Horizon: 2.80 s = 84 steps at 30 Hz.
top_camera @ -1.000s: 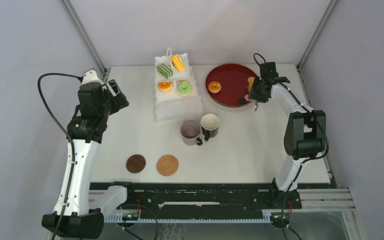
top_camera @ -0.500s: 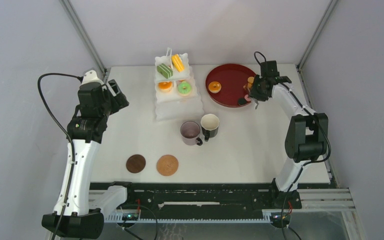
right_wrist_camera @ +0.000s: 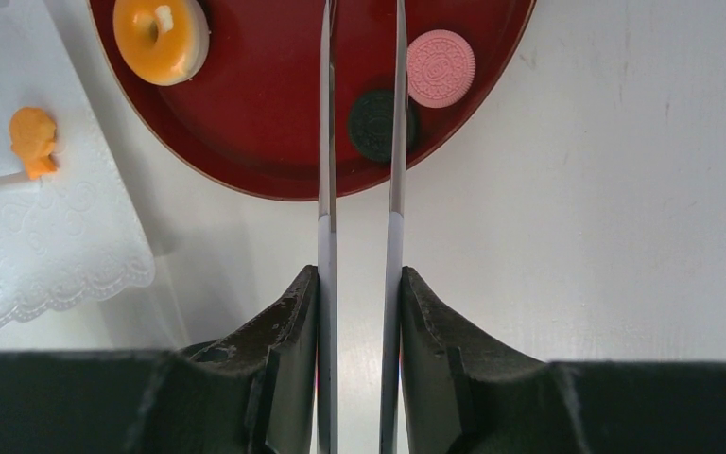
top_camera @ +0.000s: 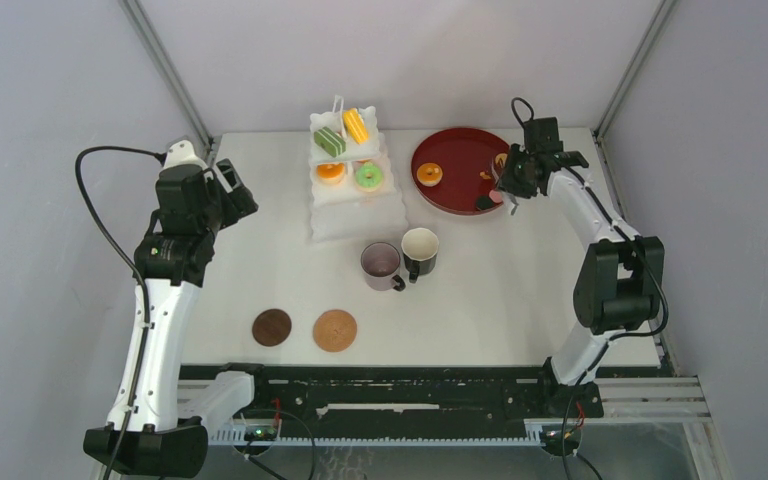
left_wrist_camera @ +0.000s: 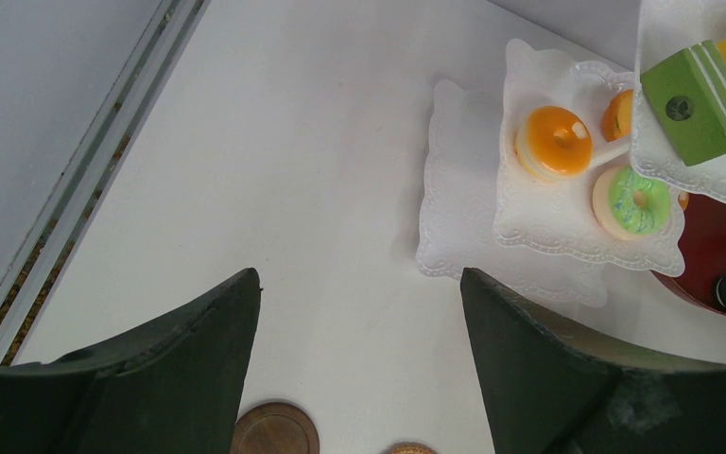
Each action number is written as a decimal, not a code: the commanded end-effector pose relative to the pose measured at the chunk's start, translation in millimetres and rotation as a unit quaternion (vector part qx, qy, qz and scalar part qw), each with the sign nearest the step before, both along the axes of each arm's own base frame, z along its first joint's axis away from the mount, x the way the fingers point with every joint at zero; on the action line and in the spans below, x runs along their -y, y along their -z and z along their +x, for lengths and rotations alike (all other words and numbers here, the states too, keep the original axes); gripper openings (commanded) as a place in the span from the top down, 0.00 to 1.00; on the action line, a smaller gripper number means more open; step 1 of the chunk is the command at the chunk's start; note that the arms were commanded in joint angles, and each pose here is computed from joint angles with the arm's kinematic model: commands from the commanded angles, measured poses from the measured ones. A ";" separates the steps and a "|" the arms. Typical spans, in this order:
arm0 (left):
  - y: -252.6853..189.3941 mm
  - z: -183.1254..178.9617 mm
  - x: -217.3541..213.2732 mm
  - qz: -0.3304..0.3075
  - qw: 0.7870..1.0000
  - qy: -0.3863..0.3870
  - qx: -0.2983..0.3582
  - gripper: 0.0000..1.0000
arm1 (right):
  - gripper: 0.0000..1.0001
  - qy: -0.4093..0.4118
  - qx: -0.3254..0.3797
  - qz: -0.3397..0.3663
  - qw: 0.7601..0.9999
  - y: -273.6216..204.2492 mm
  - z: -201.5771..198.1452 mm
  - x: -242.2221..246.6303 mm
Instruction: Serve the afternoon tea
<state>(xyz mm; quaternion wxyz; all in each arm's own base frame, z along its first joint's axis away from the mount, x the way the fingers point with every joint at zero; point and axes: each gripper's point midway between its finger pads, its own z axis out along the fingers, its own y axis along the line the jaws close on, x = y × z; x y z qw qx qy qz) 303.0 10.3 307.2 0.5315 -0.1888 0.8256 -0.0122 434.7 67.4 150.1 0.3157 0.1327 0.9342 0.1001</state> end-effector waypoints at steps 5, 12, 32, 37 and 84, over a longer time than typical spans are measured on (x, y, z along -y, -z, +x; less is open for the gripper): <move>-13.8 3.1 2.3 -0.004 1.000 0.005 0.029 0.18 | 0.85 -0.023 0.092 0.021 0.995 -71.1 4.4 -16.2; -11.8 2.4 1.7 -0.003 1.000 0.004 0.027 0.18 | 0.86 -0.033 0.099 0.029 0.994 -77.8 4.6 -25.2; -9.3 2.9 1.5 -0.001 1.000 0.004 0.025 0.18 | 0.87 -0.091 0.043 0.023 0.995 -4.4 -11.0 -67.4; -8.5 3.3 1.8 -0.003 1.000 0.004 0.025 0.18 | 0.82 -0.093 0.016 0.015 0.995 14.5 -28.7 -65.1; -11.9 12.5 6.5 -0.015 1.000 0.009 0.021 0.18 | 0.55 -0.203 0.000 -0.091 0.975 17.7 -20.2 -82.1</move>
